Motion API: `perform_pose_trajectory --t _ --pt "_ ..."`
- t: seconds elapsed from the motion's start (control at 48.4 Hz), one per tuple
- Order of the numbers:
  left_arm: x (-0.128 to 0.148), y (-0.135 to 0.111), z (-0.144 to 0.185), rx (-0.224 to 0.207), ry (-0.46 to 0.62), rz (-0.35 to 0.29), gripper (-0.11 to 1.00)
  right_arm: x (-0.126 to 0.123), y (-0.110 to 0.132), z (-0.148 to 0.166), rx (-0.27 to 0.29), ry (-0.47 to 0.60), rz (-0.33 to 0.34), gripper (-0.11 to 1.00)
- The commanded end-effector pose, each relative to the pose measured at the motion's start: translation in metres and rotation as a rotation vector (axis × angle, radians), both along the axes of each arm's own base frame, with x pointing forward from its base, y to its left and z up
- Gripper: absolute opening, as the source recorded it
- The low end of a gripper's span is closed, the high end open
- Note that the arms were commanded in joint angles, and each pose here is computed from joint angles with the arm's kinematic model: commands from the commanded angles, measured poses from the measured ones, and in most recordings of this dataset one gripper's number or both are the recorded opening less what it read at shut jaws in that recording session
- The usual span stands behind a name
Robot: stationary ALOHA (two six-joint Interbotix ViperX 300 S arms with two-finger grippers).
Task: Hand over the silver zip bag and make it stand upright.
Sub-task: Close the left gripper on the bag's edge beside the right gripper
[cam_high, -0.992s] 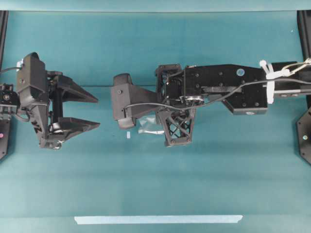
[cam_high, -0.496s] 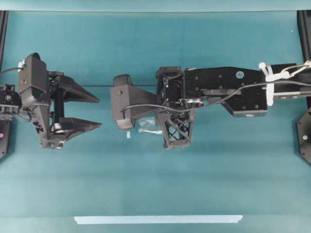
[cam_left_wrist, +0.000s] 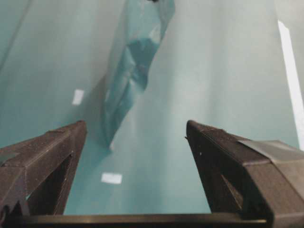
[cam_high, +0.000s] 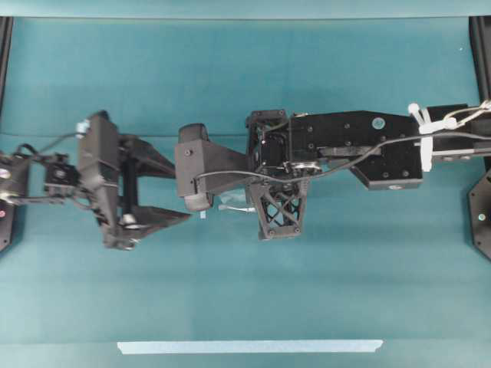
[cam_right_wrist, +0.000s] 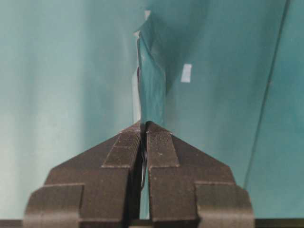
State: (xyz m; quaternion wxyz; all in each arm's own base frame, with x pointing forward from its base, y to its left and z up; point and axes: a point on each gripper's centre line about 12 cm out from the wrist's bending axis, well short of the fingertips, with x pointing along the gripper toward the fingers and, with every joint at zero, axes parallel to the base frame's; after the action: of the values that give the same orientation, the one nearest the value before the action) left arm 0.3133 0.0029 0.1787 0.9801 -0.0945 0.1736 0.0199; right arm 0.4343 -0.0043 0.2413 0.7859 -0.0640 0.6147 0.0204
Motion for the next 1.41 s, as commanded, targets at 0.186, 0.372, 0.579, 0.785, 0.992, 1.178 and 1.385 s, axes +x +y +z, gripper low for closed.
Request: perform_pose_trajectory --t 0.186,0.372,0.579,0.785,0.992,1.178,1.385 --pt "0.024 0.006 -0.017 0.000 -0.035 0.016 0.94 0.002 0.002 0.010 0.004 -0.030 -0.006 0.01" --pt "0.038 0.011 -0.034 -0.002 -0.022 0.028 0.94 0.002 0.002 0.010 0.004 -0.031 -0.006 0.01" --pt "0.053 0.011 -0.049 -0.008 0.000 0.029 0.94 0.002 0.002 0.010 0.004 -0.033 -0.006 0.01" --pt "0.068 0.011 -0.062 -0.024 -0.019 0.035 0.94 0.002 0.003 0.010 0.004 -0.036 -0.003 0.01" --pt "0.081 0.010 -0.077 -0.076 -0.046 0.047 0.94 0.001 0.004 0.008 0.005 -0.027 -0.001 0.01" --pt "0.092 0.011 -0.072 -0.074 -0.070 0.047 0.93 0.001 0.004 0.007 0.005 -0.030 -0.001 0.01" --pt "0.093 0.012 -0.076 -0.075 -0.057 0.049 0.89 0.001 0.004 0.007 0.005 -0.028 -0.002 0.01"
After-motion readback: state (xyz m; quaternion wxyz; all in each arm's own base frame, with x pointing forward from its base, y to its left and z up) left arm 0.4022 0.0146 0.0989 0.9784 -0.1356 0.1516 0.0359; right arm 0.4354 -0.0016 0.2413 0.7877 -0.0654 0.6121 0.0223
